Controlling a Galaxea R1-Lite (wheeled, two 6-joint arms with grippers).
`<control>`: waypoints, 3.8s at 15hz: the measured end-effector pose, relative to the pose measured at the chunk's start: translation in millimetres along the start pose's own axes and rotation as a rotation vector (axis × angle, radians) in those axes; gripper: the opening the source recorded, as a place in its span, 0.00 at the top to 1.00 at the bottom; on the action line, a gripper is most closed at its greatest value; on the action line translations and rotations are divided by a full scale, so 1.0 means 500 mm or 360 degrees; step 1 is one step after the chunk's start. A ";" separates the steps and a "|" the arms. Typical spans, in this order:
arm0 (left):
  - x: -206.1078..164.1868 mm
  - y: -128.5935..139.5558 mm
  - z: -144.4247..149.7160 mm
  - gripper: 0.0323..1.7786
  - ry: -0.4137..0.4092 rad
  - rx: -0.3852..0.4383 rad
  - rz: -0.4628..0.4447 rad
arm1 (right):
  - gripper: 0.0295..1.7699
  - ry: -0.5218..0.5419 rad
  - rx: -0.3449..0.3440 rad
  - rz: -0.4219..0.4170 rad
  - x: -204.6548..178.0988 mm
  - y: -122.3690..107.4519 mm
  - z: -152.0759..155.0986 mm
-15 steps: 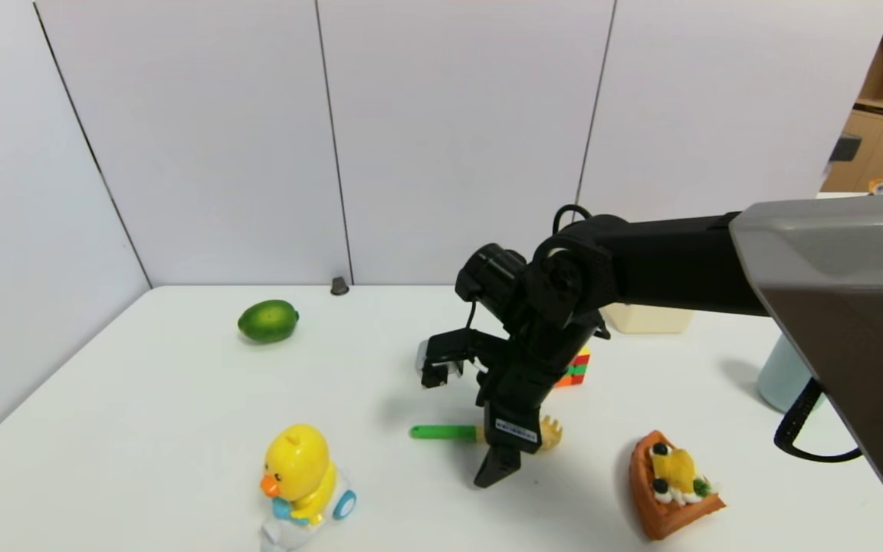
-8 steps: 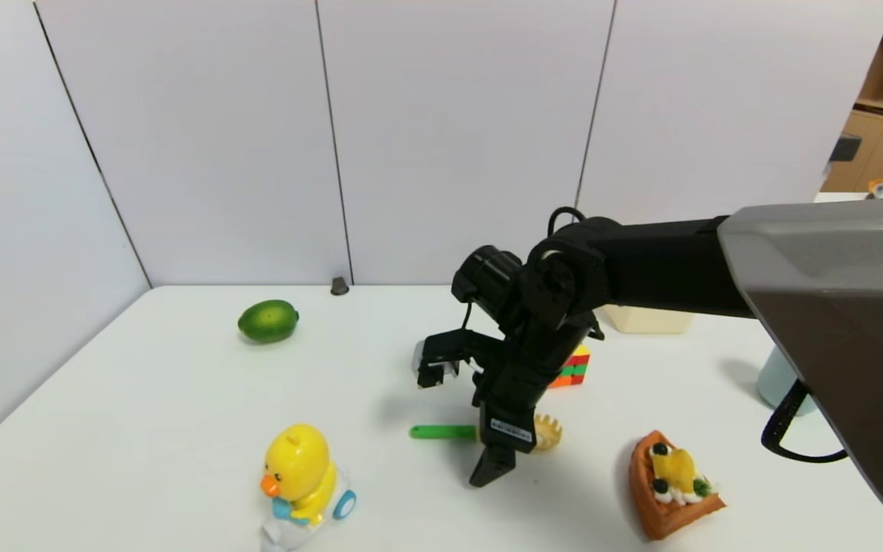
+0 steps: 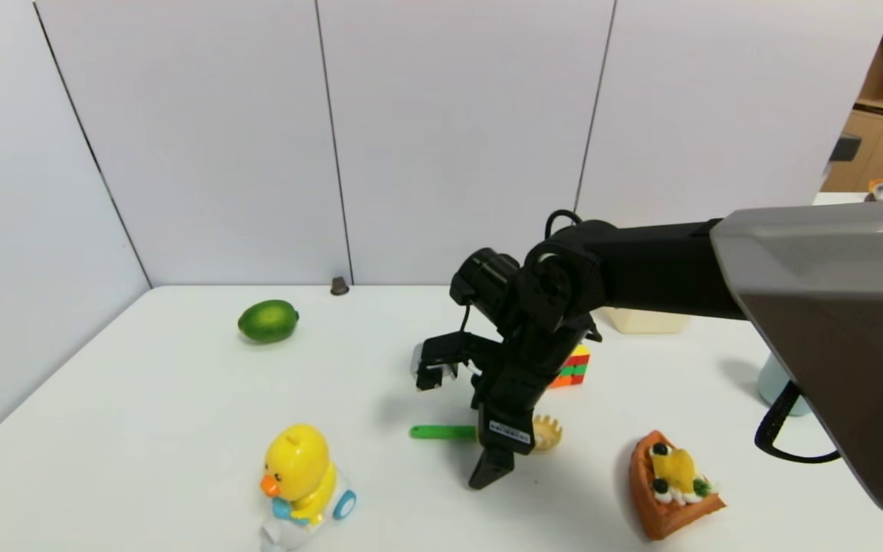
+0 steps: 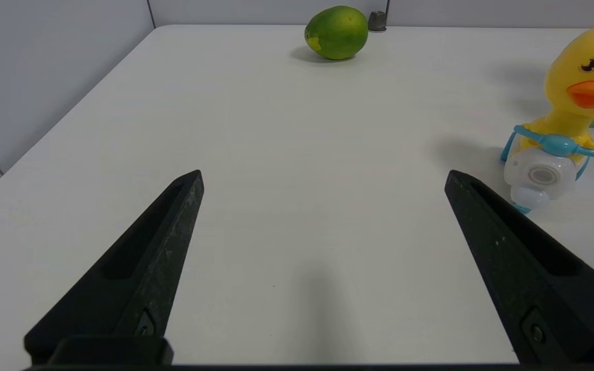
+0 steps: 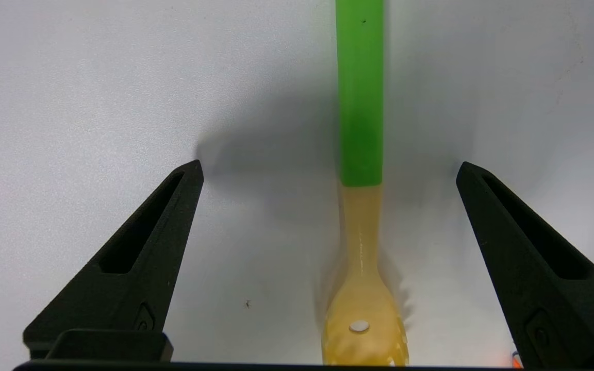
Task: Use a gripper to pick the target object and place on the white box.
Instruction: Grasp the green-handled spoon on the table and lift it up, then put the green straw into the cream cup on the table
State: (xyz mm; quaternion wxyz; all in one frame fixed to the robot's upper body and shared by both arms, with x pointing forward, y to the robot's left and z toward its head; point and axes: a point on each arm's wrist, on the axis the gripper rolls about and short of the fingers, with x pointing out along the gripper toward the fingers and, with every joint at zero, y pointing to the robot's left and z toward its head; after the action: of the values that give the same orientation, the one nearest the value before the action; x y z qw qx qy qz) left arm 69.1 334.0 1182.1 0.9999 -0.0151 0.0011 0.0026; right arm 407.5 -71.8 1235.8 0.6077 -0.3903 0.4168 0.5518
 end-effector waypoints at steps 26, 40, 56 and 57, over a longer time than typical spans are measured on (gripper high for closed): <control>0.000 0.000 0.000 0.05 0.0000 0.0000 -0.0001 | 0.93 -0.0218 0.0101 -0.0240 -0.221 0.009 -0.060; 0.000 0.000 0.000 0.05 0.0000 -0.0001 -0.0001 | 0.93 -0.0850 0.0320 -0.1323 -0.454 -0.216 -0.312; 0.000 0.000 0.000 0.05 0.0000 0.0000 -0.0001 | 0.93 -0.0800 0.0528 -0.1278 -0.303 -0.349 -0.412; 0.000 0.000 0.000 0.05 -0.0001 0.0001 -0.0001 | 0.93 -0.0791 0.0532 -0.1267 -0.295 -0.353 -0.415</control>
State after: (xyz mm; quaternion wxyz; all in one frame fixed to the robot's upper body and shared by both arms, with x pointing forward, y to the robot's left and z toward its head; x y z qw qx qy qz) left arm 69.1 334.0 1182.2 0.9999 -0.0149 0.0009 0.0024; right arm 561.0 -331.8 1304.6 0.9065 -0.2731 0.1609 0.2790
